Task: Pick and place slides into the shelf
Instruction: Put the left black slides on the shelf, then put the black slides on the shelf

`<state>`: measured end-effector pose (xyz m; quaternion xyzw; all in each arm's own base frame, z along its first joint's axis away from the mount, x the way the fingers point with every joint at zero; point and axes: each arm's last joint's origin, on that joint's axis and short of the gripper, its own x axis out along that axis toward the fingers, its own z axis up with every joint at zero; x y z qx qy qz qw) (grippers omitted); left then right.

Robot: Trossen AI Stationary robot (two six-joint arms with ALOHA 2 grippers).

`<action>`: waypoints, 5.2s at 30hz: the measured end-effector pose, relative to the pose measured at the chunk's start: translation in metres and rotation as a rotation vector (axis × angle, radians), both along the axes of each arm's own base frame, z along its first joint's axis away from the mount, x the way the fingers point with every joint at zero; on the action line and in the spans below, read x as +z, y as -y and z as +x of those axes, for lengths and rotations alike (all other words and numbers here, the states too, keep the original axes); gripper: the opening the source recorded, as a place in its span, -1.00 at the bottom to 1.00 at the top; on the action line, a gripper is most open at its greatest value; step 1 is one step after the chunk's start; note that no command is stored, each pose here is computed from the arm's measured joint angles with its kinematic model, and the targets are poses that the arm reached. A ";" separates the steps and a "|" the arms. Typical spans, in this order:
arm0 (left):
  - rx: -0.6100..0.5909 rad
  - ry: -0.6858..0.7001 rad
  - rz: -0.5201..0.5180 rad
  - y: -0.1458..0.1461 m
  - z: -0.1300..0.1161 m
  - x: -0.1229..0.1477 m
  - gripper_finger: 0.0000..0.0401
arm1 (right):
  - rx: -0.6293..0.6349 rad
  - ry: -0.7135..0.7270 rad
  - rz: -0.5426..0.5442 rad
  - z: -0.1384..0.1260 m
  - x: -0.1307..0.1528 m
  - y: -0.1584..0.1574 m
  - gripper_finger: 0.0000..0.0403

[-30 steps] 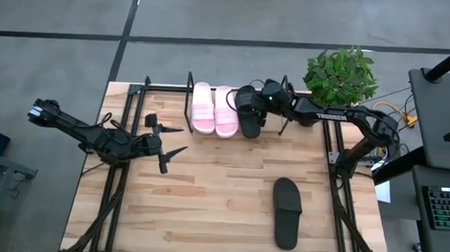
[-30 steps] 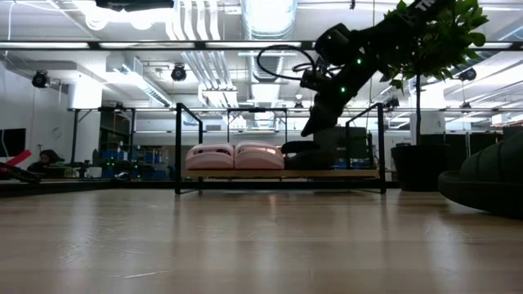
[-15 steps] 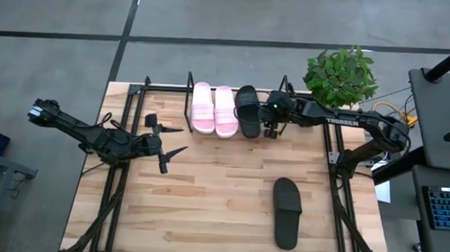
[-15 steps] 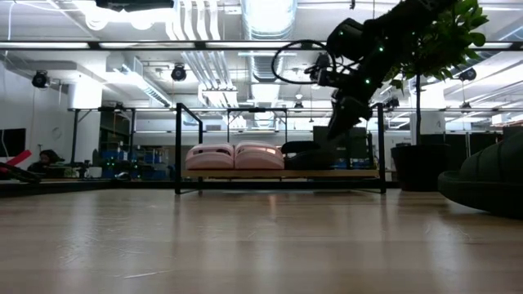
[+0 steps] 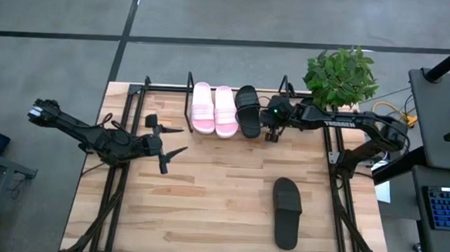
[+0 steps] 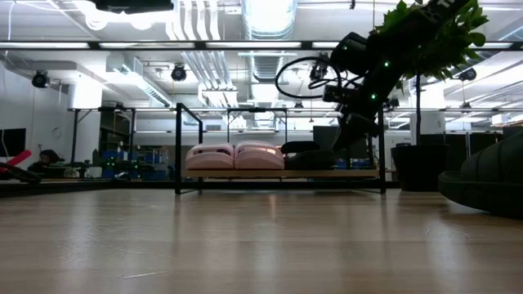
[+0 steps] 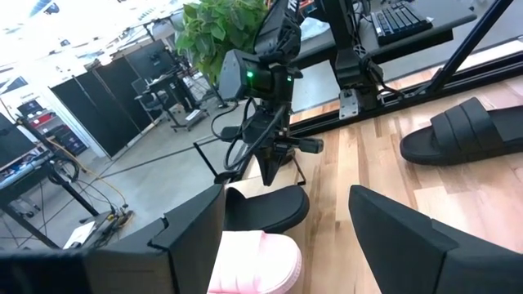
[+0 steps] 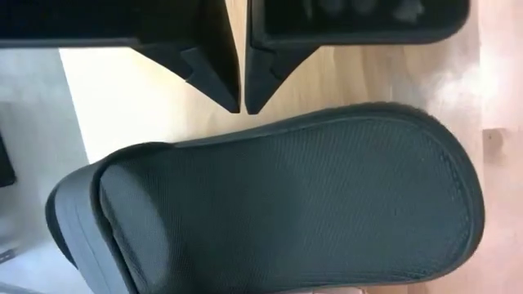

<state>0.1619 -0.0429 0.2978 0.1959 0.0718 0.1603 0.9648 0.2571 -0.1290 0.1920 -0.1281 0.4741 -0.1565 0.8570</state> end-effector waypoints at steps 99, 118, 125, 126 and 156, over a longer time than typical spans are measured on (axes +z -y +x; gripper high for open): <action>0.001 -0.028 0.005 0.001 0.003 -0.009 0.23 | 0.480 0.351 -0.047 -0.055 0.105 -0.256 0.22; 0.011 -0.034 -0.032 0.006 0.017 -0.016 0.23 | 0.236 -0.108 0.032 -0.075 0.053 -0.329 0.09; 0.018 -0.051 -0.023 0.008 0.021 -0.020 0.23 | 0.187 -0.167 0.010 -0.072 0.025 -0.346 0.09; 0.020 -0.054 -0.022 0.008 0.021 -0.020 0.23 | 0.183 -0.176 0.002 -0.071 0.020 -0.347 0.09; 0.028 -0.053 -0.018 0.008 0.021 -0.020 0.23 | 0.066 -0.312 -0.215 -0.063 -0.032 -0.348 -0.53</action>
